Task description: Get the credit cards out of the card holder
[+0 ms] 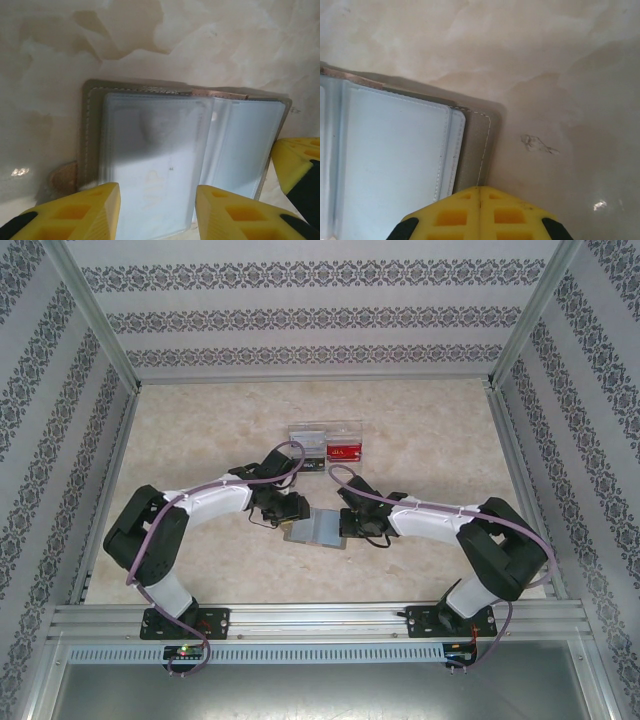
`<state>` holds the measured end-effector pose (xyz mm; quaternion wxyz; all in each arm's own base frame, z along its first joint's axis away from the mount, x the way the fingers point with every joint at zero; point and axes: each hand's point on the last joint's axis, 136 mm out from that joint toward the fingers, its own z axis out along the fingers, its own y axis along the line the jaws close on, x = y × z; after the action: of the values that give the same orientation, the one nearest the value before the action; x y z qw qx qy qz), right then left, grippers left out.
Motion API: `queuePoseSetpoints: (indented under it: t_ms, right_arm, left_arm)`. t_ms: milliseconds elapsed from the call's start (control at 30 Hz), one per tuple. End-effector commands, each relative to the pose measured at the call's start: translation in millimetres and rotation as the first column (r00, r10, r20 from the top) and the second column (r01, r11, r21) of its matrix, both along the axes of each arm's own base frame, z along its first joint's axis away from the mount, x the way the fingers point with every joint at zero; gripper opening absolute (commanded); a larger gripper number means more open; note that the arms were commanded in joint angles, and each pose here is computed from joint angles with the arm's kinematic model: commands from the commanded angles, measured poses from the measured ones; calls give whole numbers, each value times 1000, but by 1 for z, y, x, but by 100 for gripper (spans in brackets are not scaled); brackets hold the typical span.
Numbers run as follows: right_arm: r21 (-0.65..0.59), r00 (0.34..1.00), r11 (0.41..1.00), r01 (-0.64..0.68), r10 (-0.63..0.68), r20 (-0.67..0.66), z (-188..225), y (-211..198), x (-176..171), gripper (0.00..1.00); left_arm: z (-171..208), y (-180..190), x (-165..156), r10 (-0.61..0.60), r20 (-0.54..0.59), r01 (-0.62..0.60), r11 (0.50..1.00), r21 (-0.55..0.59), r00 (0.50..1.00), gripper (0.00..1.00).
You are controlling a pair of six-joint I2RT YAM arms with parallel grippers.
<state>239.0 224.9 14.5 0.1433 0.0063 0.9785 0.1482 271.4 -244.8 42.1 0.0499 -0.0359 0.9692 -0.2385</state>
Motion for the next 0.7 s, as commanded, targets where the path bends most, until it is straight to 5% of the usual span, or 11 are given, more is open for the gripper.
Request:
queuePoseSetpoints:
  t_ms: [0,300,667]
  right_arm:
    - [-18,999,1000,0,-1,-53,-15,-1,-10,0]
    - [-16,999,1000,-7,6,-51,-14,1,-9,0]
    - [-9,999,1000,-4,3,-54,-14,2,-9,0]
  left_arm:
    - [0,-10,2,-22,6,22,1000,-13,1000,44]
    - [-13,2,-1,2,-11,-1,998,61,1000,44]
    - [5,-40,-5,-81,16,83,992,-99,997,44]
